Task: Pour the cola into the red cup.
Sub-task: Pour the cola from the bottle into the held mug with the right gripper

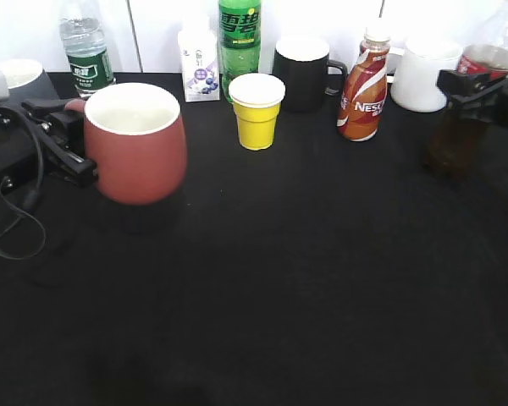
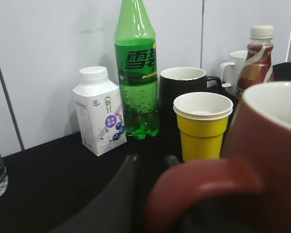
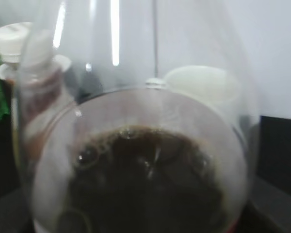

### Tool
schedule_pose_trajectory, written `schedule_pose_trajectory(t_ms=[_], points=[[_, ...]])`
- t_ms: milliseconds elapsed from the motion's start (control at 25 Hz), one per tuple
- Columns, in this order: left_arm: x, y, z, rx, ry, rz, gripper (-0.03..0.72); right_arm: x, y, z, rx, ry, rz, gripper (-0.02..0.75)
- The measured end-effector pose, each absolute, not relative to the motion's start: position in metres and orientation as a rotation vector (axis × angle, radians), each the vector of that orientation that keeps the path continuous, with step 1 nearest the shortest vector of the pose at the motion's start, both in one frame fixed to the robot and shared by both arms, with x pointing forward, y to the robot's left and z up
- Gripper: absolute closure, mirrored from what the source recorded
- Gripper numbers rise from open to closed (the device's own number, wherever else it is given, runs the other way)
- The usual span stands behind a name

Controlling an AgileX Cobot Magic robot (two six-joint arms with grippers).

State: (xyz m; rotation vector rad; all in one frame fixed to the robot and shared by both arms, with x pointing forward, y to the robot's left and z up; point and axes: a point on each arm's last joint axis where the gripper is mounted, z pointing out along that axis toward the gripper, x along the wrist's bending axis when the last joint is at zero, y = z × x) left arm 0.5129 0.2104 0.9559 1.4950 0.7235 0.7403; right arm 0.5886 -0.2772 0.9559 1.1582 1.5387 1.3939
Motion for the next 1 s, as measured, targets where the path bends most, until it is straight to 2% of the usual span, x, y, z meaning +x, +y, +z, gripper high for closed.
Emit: schedule_pose_trajectory(t_ms=[160,240,440,600,720,1000], points=[[0.512,0.209,0.956,1.503,0.714,0.735,0.576,0.589,-0.276,0.955,1.137,1.532,1.425,0.246],[0.508,0.196,0.956,1.530,0.654,0.693,0.574,0.584,-0.271,0.967,1.098,1.560,1.464,0.246],[0.503,0.121,0.979,1.560,0.451,0.540,0.573,0.546,-0.252,1.042,0.704,1.648,1.508,0.246],[0.504,0.071,1.001,1.578,0.360,0.482,0.573,0.522,-0.235,1.074,0.557,1.652,1.495,0.246],[0.505,0.051,1.010,1.605,0.338,0.476,0.573,0.517,-0.229,1.075,0.381,1.704,1.405,0.246],[0.512,0.038,1.007,1.580,0.346,0.446,0.573,0.515,-0.226,1.074,-0.102,1.652,1.037,0.246]])
